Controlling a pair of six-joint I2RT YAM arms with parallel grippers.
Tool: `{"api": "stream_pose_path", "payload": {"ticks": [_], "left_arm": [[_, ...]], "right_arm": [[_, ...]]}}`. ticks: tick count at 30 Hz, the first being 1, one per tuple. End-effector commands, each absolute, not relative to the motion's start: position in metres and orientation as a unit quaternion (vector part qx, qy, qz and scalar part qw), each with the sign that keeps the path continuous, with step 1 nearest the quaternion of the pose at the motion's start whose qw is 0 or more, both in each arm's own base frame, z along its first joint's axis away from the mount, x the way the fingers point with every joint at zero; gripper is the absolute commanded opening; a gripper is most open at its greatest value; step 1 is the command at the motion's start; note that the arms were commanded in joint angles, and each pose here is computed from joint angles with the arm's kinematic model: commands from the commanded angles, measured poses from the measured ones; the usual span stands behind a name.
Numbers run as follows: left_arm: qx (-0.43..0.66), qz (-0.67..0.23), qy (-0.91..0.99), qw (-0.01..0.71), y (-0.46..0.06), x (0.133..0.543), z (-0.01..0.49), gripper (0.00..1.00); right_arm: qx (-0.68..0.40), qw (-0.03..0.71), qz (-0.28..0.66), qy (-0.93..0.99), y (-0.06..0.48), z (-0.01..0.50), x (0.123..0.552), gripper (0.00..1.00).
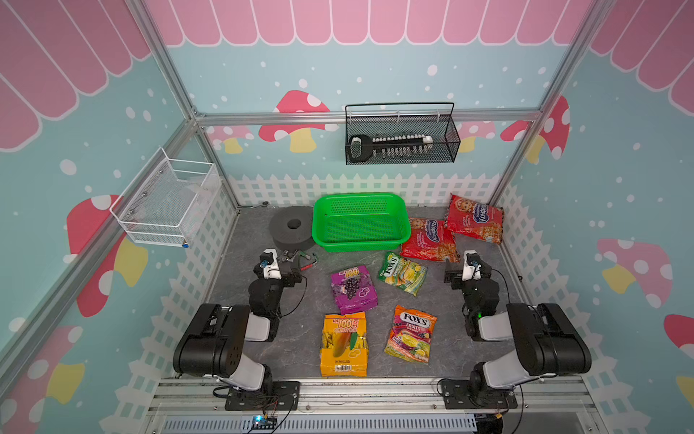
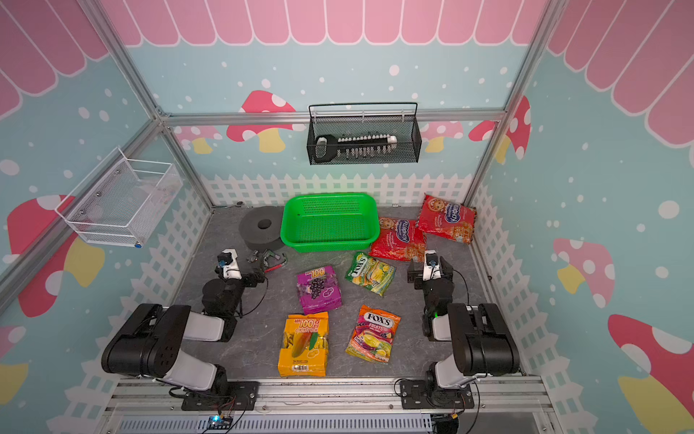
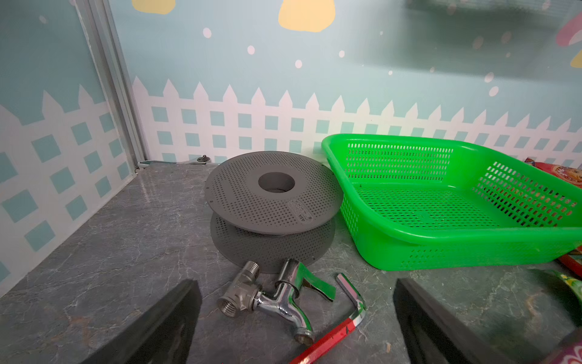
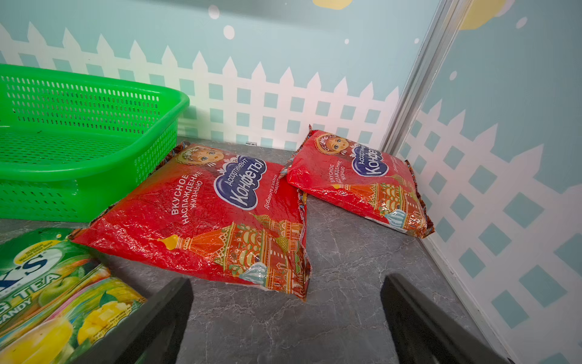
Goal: Put the candies in the basket
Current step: Pick up the candy at the center of the board.
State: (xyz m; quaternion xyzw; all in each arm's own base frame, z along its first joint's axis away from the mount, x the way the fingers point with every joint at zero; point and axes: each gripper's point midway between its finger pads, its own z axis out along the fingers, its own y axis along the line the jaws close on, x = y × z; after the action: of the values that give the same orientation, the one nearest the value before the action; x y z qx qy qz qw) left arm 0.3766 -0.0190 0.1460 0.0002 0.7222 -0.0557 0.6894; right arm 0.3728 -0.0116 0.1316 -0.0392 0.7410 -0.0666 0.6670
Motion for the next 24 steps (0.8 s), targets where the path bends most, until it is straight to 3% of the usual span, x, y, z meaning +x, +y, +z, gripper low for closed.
{"api": "stream_pose_path", "payload": {"ticks": [1, 24], "left_arm": [[-0.001, -0.05, 0.717, 0.696, -0.018, 0.378, 0.151, 0.99], [0.023, -0.058, 0.711, 0.701, -0.026, 0.374, 0.158, 0.99]], "right_arm": [[-0.048, 0.672, -0.064, 0.737, -0.008, 0.135, 0.374, 1.0], [-0.064, 0.674, -0.052, 0.734, -0.002, 0.145, 0.374, 1.0]]}}
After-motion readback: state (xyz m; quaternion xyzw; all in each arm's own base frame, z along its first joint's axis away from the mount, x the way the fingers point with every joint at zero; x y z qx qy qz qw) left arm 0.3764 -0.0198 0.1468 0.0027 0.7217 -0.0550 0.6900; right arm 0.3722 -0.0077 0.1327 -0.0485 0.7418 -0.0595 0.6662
